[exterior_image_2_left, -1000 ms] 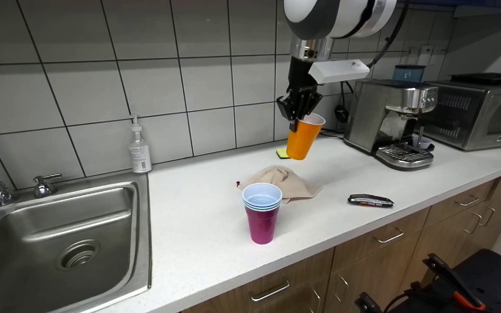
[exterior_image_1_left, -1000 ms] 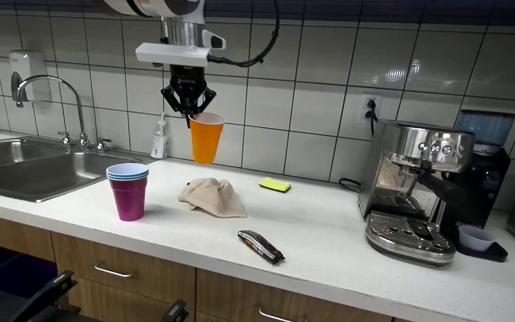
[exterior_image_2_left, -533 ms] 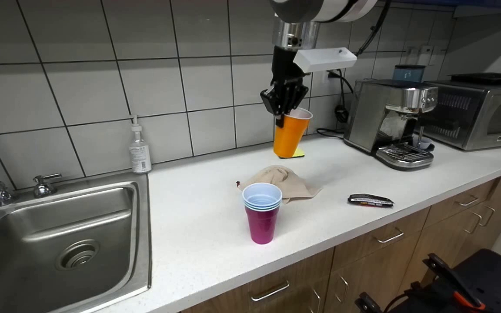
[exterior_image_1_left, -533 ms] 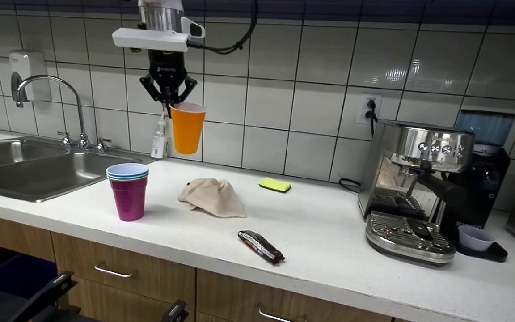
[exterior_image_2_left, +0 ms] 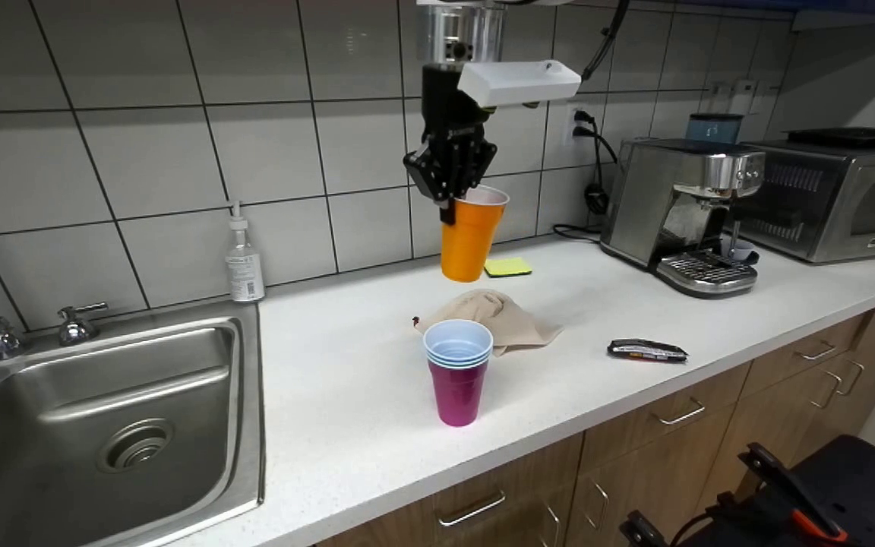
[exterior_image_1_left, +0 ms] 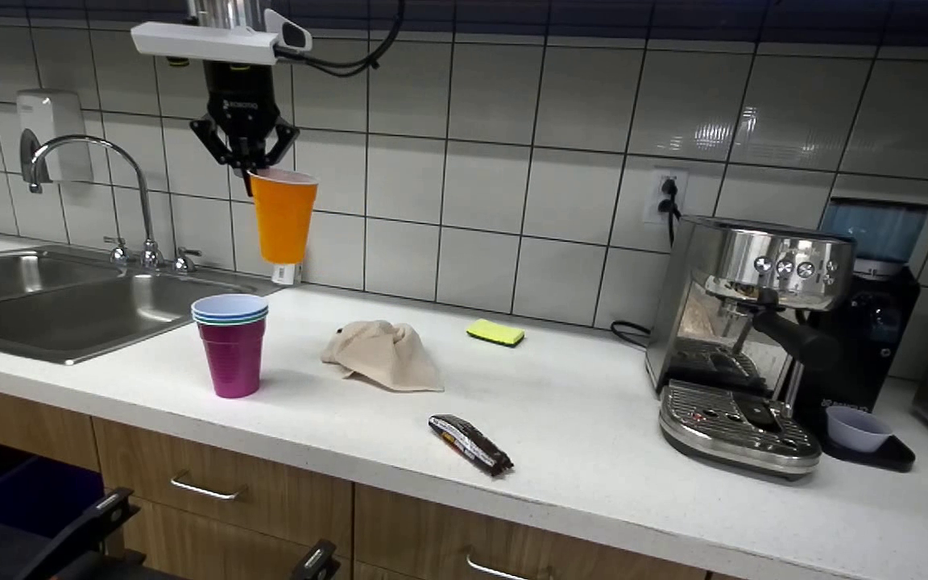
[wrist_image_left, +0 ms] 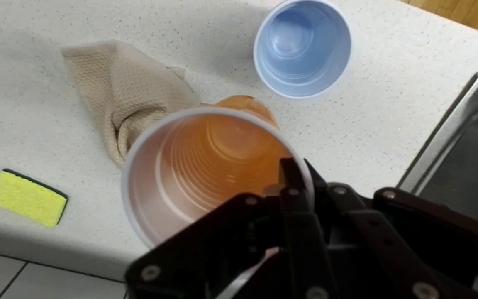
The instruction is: Stack up the cups on the counter
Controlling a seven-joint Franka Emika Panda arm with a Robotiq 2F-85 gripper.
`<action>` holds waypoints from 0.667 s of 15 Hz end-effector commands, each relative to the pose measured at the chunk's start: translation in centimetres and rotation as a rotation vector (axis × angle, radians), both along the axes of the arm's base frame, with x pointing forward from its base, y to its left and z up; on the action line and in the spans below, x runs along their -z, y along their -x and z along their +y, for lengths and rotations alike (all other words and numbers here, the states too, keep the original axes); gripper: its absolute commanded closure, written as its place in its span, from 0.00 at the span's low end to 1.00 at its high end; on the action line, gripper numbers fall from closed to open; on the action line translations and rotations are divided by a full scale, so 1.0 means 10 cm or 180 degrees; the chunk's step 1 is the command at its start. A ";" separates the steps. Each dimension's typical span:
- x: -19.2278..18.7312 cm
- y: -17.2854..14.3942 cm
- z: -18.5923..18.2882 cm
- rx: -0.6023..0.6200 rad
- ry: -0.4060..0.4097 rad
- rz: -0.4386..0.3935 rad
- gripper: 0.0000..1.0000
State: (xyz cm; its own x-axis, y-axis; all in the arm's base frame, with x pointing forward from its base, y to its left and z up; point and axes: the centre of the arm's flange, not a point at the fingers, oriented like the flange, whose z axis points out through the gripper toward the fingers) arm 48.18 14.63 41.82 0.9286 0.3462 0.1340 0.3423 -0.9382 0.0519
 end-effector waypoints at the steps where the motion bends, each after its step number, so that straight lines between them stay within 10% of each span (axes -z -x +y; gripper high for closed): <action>1: -0.11 0.01 0.29 -0.0036 0.0081 0.0097 0.99; 10: 0.06 0.07 0.54 -0.0161 0.0144 0.0340 0.99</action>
